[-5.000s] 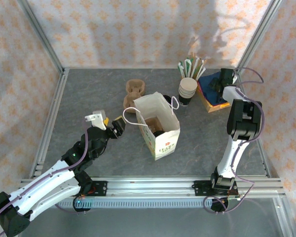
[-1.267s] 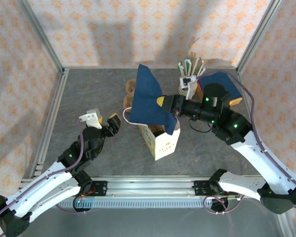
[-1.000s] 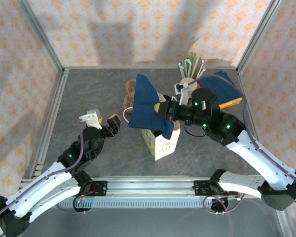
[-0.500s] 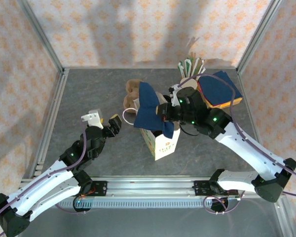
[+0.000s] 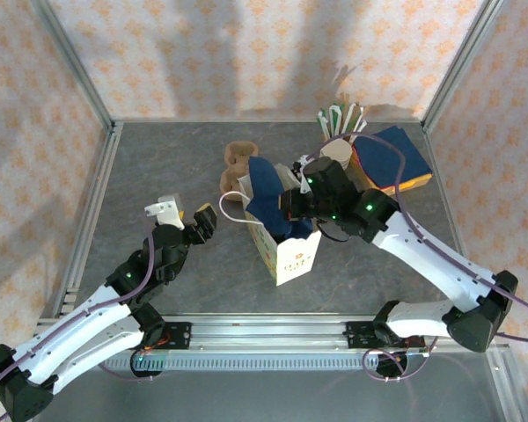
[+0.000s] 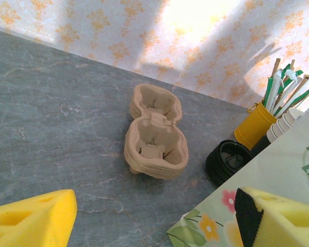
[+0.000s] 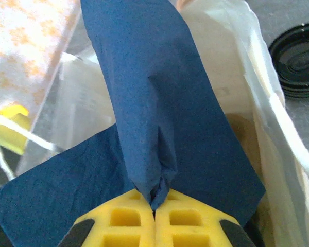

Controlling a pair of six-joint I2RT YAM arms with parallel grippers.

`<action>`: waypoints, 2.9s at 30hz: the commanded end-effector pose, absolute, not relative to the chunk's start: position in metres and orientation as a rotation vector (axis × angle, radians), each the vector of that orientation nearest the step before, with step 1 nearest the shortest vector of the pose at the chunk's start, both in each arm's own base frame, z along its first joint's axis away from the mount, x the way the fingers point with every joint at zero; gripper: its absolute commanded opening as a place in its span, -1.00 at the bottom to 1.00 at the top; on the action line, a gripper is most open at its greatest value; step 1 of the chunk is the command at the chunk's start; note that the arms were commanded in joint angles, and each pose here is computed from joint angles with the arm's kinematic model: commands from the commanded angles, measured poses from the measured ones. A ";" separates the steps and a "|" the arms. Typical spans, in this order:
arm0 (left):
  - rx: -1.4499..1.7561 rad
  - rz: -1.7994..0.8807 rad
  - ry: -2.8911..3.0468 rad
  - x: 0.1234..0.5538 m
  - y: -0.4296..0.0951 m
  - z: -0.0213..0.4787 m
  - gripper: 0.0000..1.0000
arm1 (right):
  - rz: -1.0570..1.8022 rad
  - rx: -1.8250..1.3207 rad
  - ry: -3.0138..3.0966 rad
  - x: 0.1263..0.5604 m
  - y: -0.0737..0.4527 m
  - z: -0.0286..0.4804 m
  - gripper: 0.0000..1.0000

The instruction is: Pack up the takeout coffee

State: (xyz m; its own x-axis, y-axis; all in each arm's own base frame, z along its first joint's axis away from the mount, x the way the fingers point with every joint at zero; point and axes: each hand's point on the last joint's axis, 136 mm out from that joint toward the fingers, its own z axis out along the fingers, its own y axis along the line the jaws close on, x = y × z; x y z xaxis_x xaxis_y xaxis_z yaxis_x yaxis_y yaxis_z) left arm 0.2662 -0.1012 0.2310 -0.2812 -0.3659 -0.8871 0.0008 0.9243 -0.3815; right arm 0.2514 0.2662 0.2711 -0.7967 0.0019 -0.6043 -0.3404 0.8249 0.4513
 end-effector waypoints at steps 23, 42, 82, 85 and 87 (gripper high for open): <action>-0.274 -0.306 1.806 0.269 -0.093 0.242 0.62 | 0.506 -0.290 2.660 0.244 0.260 0.221 -1.00; -0.267 -0.304 1.815 0.272 -0.097 0.236 0.63 | 0.571 -0.296 2.593 0.251 0.275 0.248 -0.40; -0.266 -0.316 1.803 0.271 -0.097 0.245 0.63 | 0.227 0.321 1.825 0.408 0.028 0.393 0.99; -0.264 -0.319 1.801 0.272 -0.097 0.248 0.63 | 0.218 0.418 1.848 0.429 -0.004 0.371 0.99; -0.263 -0.319 1.802 0.272 -0.098 0.249 0.63 | 0.211 0.474 1.871 0.441 -0.023 0.356 0.99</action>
State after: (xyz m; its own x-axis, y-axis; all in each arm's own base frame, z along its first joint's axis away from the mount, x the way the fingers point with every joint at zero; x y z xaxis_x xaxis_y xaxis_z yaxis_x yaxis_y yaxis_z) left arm 0.2697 -0.0999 0.2337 -0.2752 -0.3328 -0.9020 -0.0103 0.9392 -0.3433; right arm 0.4268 -0.0087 0.3656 -0.2927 0.3649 -0.8839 0.2039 0.9269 0.3151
